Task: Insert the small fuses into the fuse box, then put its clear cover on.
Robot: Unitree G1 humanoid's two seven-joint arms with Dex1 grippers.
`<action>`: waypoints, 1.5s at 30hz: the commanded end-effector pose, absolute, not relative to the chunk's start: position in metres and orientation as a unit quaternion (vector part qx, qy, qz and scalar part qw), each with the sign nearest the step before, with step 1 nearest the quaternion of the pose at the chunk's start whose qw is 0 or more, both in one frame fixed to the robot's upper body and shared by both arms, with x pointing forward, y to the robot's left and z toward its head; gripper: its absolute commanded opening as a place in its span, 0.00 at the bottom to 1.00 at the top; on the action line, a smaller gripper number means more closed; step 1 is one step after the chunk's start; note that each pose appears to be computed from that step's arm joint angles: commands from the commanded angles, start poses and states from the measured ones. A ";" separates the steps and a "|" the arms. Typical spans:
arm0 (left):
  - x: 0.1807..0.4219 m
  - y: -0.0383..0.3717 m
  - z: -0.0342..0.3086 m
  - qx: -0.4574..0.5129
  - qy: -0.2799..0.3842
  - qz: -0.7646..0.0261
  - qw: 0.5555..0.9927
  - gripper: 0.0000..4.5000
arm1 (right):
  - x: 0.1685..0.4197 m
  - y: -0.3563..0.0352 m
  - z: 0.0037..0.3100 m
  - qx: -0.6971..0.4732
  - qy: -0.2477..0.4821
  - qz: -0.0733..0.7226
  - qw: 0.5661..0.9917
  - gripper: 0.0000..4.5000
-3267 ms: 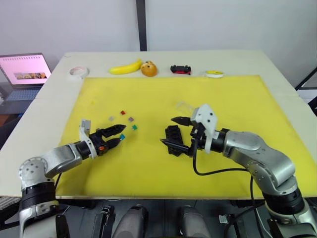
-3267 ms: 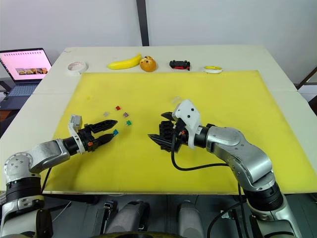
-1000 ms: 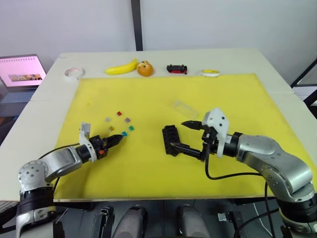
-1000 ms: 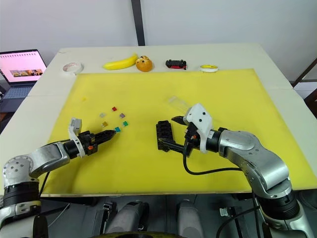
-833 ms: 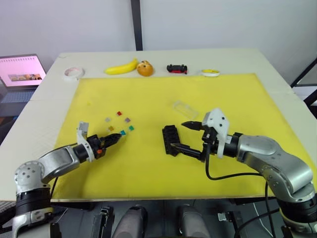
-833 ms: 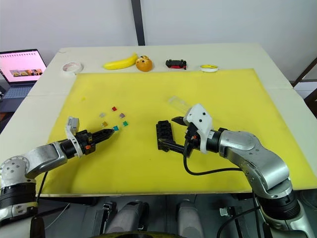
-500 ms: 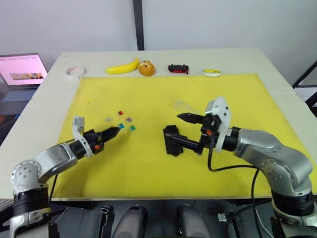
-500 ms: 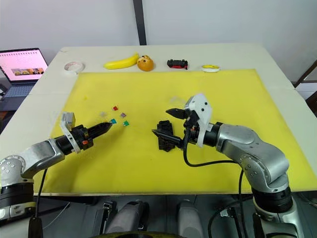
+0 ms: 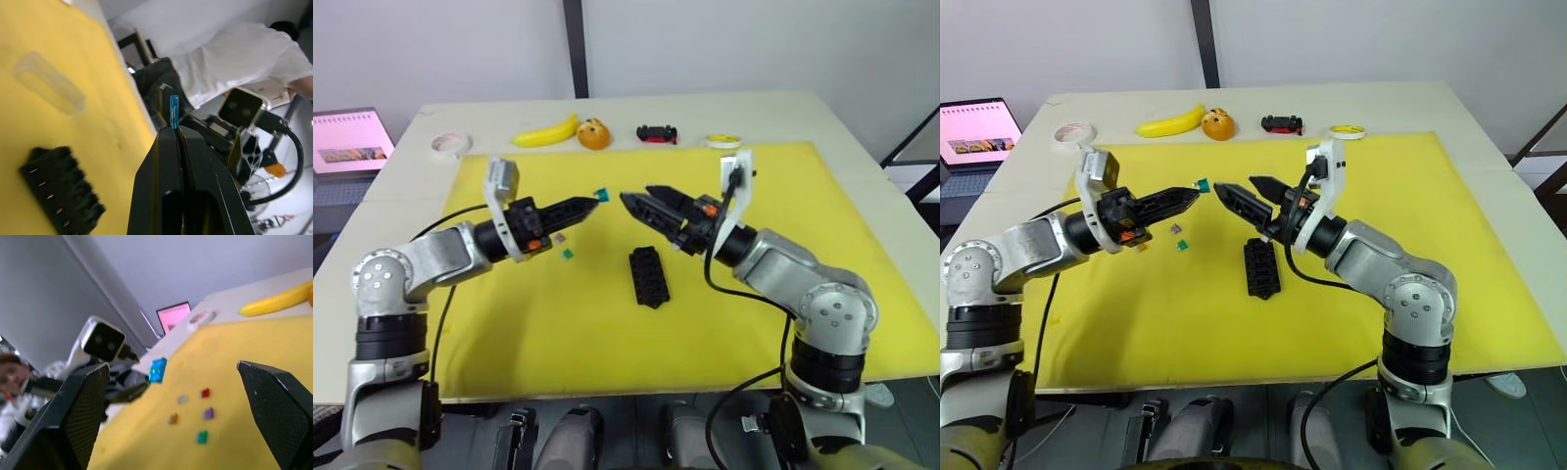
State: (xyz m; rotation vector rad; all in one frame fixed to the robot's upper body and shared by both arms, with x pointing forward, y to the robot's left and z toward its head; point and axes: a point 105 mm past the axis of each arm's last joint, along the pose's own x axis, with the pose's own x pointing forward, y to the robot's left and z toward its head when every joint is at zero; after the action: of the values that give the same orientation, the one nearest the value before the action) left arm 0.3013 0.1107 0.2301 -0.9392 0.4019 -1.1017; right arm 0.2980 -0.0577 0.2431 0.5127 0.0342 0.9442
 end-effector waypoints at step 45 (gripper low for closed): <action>0.297 0.089 0.247 -0.466 0.133 -0.527 0.698 0.00 | 0.295 -0.045 0.254 0.350 0.044 0.451 0.820 0.44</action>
State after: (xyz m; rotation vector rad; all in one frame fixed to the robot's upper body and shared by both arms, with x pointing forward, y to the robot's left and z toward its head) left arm 0.3026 0.0896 0.2353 -1.0527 0.3339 -1.1356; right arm 0.2999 -0.0461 0.2446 0.7427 0.1253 0.9299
